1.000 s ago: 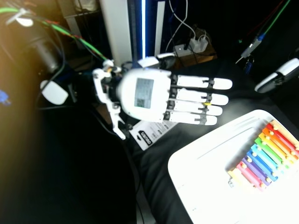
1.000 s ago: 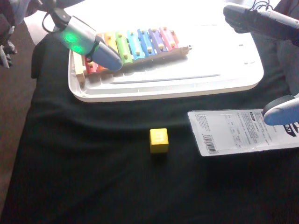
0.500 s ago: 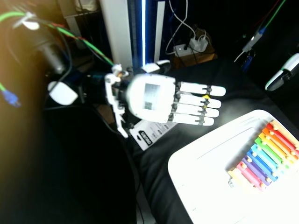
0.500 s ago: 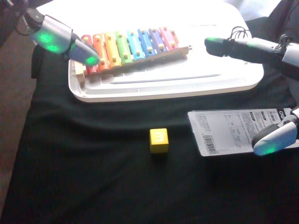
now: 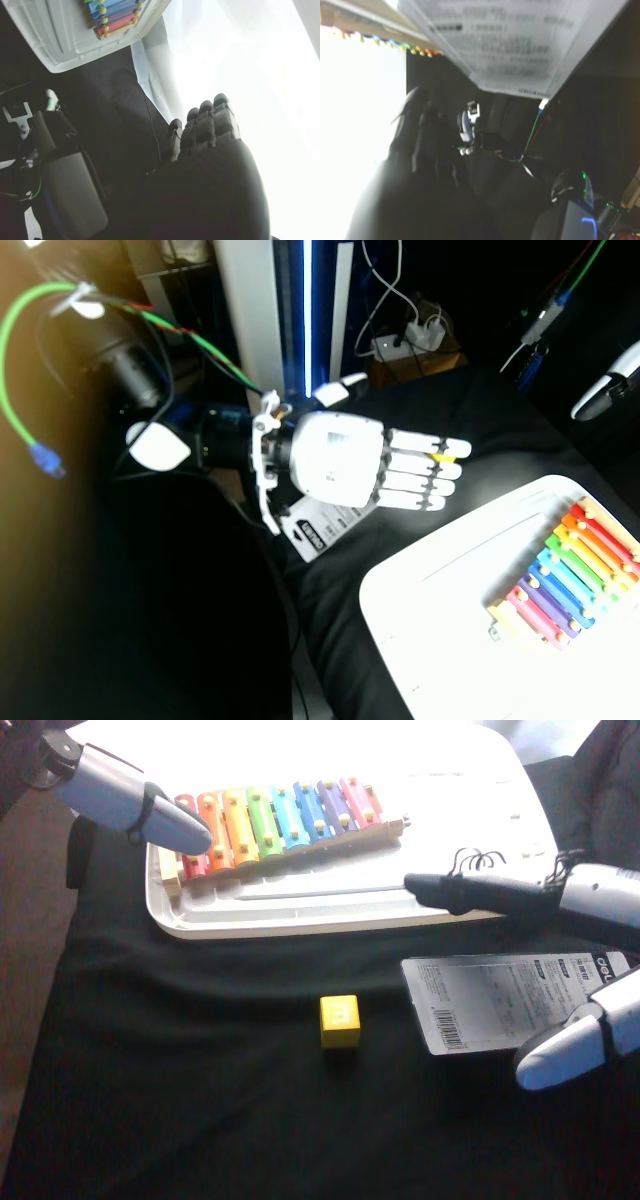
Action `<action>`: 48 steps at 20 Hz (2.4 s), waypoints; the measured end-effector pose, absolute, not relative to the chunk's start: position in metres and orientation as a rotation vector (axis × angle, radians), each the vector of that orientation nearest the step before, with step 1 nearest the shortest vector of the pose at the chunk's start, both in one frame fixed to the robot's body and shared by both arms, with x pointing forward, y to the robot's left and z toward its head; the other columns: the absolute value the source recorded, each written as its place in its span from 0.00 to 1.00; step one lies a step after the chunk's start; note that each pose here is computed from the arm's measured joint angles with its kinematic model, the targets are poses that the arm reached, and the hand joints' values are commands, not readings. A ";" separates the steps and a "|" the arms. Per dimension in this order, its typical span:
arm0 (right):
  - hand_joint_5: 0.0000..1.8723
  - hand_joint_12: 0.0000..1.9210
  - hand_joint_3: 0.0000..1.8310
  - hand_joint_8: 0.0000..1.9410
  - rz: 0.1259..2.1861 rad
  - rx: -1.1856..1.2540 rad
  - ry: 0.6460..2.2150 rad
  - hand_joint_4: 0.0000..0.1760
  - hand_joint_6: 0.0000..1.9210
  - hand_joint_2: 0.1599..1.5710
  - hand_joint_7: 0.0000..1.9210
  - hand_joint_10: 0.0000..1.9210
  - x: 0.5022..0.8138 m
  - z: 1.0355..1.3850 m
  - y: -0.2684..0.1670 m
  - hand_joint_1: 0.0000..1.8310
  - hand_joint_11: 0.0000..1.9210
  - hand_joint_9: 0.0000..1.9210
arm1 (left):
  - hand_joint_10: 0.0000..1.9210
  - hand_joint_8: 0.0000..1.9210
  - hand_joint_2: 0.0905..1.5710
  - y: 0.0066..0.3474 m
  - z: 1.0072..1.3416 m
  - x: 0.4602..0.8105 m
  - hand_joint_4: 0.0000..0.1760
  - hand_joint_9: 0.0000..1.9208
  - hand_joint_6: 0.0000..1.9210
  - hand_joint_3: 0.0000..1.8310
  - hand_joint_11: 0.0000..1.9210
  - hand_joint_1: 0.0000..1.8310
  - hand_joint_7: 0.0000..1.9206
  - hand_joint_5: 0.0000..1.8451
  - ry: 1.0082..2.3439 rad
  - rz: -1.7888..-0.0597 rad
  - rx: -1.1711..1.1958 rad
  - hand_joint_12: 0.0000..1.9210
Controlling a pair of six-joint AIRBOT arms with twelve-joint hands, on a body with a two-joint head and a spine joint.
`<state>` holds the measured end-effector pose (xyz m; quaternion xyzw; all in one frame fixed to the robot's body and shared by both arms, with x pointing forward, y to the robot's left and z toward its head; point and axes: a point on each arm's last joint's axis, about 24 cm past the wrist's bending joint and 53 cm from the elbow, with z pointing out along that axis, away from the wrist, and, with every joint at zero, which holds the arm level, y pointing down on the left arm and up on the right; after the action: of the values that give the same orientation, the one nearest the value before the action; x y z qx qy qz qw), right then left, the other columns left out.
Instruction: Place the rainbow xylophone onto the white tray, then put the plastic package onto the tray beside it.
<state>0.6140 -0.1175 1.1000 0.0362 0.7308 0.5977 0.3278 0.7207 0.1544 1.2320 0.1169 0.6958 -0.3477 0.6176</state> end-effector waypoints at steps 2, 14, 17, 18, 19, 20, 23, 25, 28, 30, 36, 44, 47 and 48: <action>0.01 0.48 0.00 0.00 1.552 0.088 1.937 0.58 0.00 0.35 0.07 0.00 0.613 1.092 -0.114 0.30 0.03 0.09 | 0.00 0.00 0.44 0.153 1.232 0.720 0.43 0.00 0.00 0.00 0.01 0.37 0.00 0.00 1.601 -0.802 0.272 0.01; 0.01 0.40 0.00 0.00 1.485 0.075 2.014 0.44 0.00 0.36 0.14 0.00 0.615 1.067 -0.111 0.33 0.10 0.14 | 0.00 0.00 0.41 0.141 1.227 0.718 0.63 0.00 0.00 0.00 0.00 0.44 0.00 0.00 1.606 -0.820 0.283 0.00; 0.01 0.38 0.00 0.00 1.485 0.069 2.021 0.39 0.00 0.36 0.09 0.00 0.613 1.066 -0.111 0.33 0.06 0.12 | 0.00 0.00 0.41 0.142 1.227 0.718 0.65 0.00 0.00 0.00 0.00 0.46 0.00 0.00 1.607 -0.816 0.285 0.00; 0.02 0.38 0.00 0.00 1.485 0.069 2.022 0.25 0.00 0.36 0.10 0.00 0.613 1.066 -0.111 0.32 0.07 0.12 | 0.00 0.00 0.41 0.142 1.227 0.718 0.51 0.00 0.00 0.00 0.00 0.45 0.00 0.00 1.607 -0.816 0.285 0.00; 0.02 0.39 0.00 0.01 1.487 0.071 2.023 0.31 0.00 0.36 0.12 0.01 0.613 1.065 -0.111 0.32 0.09 0.13 | 0.00 0.00 0.41 0.142 1.227 0.718 0.54 0.00 0.00 0.00 0.00 0.45 0.00 0.00 1.605 -0.813 0.288 0.00; 0.01 0.39 0.00 0.01 1.489 0.072 2.025 0.35 0.00 0.36 0.12 0.01 0.614 1.065 -0.111 0.32 0.08 0.13 | 0.00 0.00 0.41 0.142 1.227 0.718 0.49 0.00 0.00 0.00 0.00 0.45 0.00 0.00 1.606 -0.813 0.288 0.00; 0.04 0.36 0.00 0.00 1.484 0.072 2.036 0.76 0.00 0.38 0.13 0.00 0.614 1.063 -0.112 0.49 0.03 0.14 | 0.00 0.00 0.40 0.142 1.227 0.718 0.57 0.00 0.00 0.00 0.00 0.43 0.00 0.00 1.607 -0.812 0.287 0.00; 0.11 0.39 0.00 0.00 1.485 0.061 2.043 0.81 0.00 0.42 0.16 0.01 0.612 1.062 -0.111 0.66 0.14 0.19 | 0.00 0.00 0.40 0.142 1.227 0.718 0.58 0.00 0.00 0.00 0.00 0.43 0.00 0.00 1.606 -0.812 0.288 0.00; 0.24 0.39 0.00 0.00 1.483 0.053 2.047 0.14 0.00 0.47 0.24 0.01 0.611 1.062 -0.111 0.75 0.22 0.25 | 0.00 0.00 0.40 0.142 1.225 0.718 0.54 0.00 0.00 0.00 0.00 0.44 0.00 0.00 1.610 -0.810 0.289 0.00; 0.38 0.43 0.00 0.01 1.492 0.047 2.039 0.00 0.00 0.51 0.35 0.03 0.610 1.065 -0.111 0.86 0.32 0.39 | 0.00 0.00 0.41 0.142 1.225 0.718 0.50 0.00 0.00 0.00 0.00 0.45 0.00 0.00 1.611 -0.810 0.288 0.00; 0.46 0.81 0.00 0.02 1.526 0.058 2.018 0.00 0.00 0.66 0.45 0.66 0.609 1.072 -0.110 0.96 0.42 0.36 | 0.00 0.00 0.41 0.143 1.220 0.717 0.39 0.00 0.00 0.00 0.00 0.43 0.00 0.00 1.620 -0.807 0.291 0.00; 0.49 0.64 0.00 0.56 1.545 0.059 2.011 0.00 0.50 0.69 0.45 0.63 0.608 1.075 -0.110 0.76 0.39 0.49 | 0.00 0.00 0.42 0.143 1.219 0.717 0.37 0.00 0.00 0.00 0.00 0.44 0.00 0.00 1.622 -0.805 0.292 0.00; 0.47 0.51 0.00 0.49 1.543 0.063 2.009 0.00 0.50 0.67 0.48 0.58 0.609 1.076 -0.111 0.75 0.49 0.55 | 0.00 0.00 0.43 0.143 1.219 0.717 0.41 0.00 0.00 0.00 0.00 0.43 0.00 0.00 1.624 -0.805 0.291 0.00; 0.47 0.55 0.00 0.48 1.542 0.065 2.008 0.00 0.49 0.67 0.49 0.59 0.610 1.076 -0.112 0.75 0.50 0.55 | 0.00 0.00 0.43 0.143 1.219 0.717 0.49 0.00 0.00 0.00 0.00 0.43 0.00 0.00 1.624 -0.804 0.292 0.00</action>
<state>0.6096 -0.1116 1.0759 0.0245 0.7565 0.5808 0.2997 0.7172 0.1431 1.2187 0.1262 0.7027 -0.3480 0.6076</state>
